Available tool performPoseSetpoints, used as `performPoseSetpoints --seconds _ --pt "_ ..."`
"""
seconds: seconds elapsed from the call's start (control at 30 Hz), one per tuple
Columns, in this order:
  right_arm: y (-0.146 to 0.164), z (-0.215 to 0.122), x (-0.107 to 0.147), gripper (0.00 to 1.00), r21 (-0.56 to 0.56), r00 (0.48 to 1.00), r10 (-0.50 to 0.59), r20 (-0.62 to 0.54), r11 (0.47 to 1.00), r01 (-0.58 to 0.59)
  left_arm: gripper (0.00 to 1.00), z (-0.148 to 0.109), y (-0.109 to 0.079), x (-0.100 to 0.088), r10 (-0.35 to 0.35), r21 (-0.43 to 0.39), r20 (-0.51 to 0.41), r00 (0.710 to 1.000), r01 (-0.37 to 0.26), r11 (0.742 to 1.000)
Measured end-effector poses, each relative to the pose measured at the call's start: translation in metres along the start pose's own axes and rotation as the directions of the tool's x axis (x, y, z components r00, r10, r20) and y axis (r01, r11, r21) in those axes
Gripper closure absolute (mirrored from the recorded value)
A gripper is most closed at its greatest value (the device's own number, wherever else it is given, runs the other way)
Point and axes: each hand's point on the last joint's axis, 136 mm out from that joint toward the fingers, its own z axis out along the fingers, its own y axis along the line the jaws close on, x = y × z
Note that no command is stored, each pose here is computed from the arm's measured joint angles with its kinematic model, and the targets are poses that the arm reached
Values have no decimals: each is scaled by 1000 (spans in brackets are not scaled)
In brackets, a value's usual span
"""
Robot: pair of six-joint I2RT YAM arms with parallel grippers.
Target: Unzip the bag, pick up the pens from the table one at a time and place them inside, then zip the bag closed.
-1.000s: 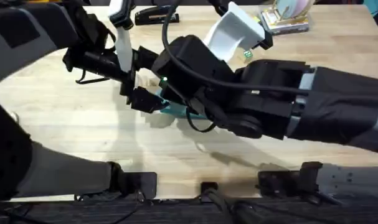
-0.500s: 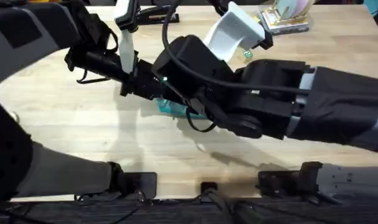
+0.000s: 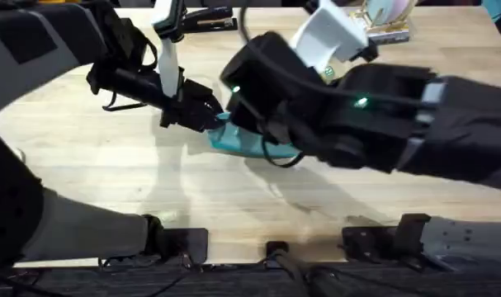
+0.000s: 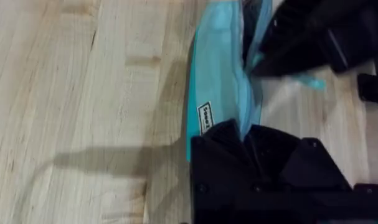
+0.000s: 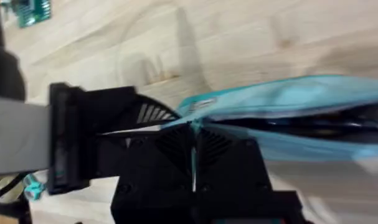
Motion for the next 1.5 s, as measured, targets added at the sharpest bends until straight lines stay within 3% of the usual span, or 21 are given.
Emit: performPoseSetpoints --seconds 0.43,0.63,1.03,1.07,1.17,1.5 --pt "-86 -25 -61 971 223 992 129 7 967 -127 956 4 -3 -11 11 19 46 999 -12 1000" --pt "-134 -37 -89 971 345 977 204 56 915 -211 956 4 -3 -10 15 17 41 999 -15 1000" --pt "-173 -48 -90 971 442 943 332 16 844 -304 956 9 -6 -16 9 41 70 997 -12 999" --pt "-204 -60 -108 970 525 941 316 121 784 -331 956 7 -3 -5 4 27 18 1000 -4 1000" --pt "-222 -67 -125 968 556 930 302 209 746 -366 957 1 0 8 -14 6 -31 999 14 1000" --pt "-260 -52 -109 971 695 950 253 182 651 -306 956 1 -1 12 -21 10 -54 998 22 1000"
